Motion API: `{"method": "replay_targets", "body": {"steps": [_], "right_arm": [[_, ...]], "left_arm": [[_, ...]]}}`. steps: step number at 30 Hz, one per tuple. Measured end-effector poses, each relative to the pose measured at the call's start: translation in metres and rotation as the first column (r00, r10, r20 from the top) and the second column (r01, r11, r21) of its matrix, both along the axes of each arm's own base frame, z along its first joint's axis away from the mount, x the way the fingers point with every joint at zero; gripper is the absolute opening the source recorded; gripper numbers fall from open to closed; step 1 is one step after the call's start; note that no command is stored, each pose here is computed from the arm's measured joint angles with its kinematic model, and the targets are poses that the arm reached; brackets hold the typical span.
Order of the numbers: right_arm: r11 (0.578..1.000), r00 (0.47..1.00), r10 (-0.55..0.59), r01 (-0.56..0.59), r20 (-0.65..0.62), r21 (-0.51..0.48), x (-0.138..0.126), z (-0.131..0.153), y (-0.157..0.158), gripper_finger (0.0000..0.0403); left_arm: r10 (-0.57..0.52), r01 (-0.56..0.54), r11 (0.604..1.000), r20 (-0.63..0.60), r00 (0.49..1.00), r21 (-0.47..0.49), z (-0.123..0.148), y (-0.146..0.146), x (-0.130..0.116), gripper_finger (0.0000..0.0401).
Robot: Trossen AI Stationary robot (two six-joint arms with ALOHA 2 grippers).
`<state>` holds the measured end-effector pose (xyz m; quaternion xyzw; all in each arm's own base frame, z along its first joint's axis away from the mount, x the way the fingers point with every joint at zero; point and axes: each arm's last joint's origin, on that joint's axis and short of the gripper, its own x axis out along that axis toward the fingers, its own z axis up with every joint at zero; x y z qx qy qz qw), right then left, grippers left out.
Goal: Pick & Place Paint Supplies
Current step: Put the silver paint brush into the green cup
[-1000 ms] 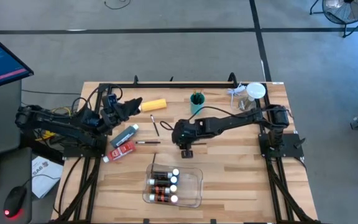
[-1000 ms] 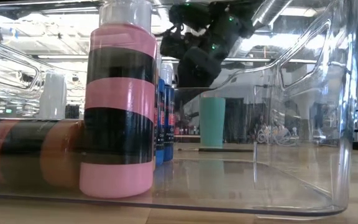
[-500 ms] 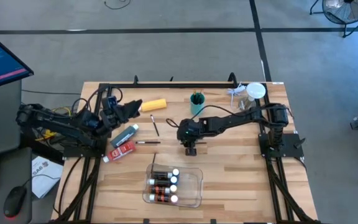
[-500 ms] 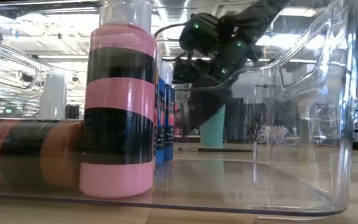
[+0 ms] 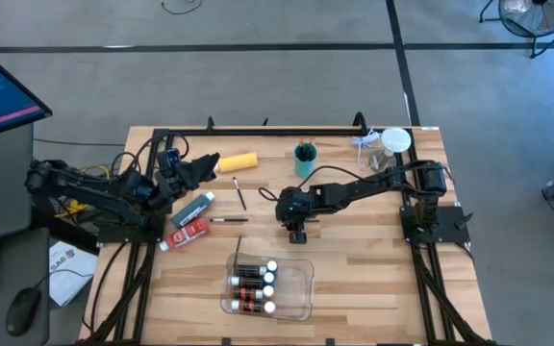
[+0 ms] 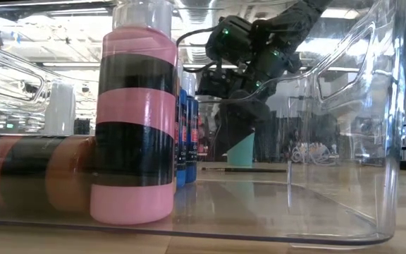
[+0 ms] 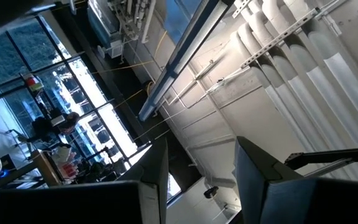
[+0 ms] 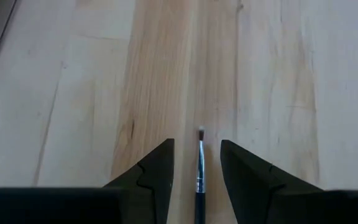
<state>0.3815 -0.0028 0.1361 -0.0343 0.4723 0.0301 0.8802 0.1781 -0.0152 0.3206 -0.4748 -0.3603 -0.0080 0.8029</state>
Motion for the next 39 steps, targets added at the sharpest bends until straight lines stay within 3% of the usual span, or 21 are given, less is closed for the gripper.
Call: {"method": "replay_targets", "body": {"steps": [14, 23, 39], "right_arm": [[1.000, 0.999, 0.000, 0.000, 0.047, -0.005, 0.004, 0.003, -0.002, 0.0124], [0.999, 0.999, -0.042, 0.042, 0.026, 0.022, -0.010, -0.017, -0.002, 0.0124], [0.997, 0.996, -0.065, 0.063, 0.057, 0.041, -0.009, -0.017, -0.002, 0.0124]], "left_arm": [[0.000, 0.000, 1.000, -0.002, 1.000, 0.000, 0.000, 0.000, 0.000, 0.0092], [0.000, 0.000, 1.000, -0.002, 1.000, 0.000, 0.000, 0.000, 0.000, 0.0092], [0.018, -0.018, 1.000, -0.005, 1.000, -0.015, 0.000, 0.001, 0.000, 0.0092]]}}
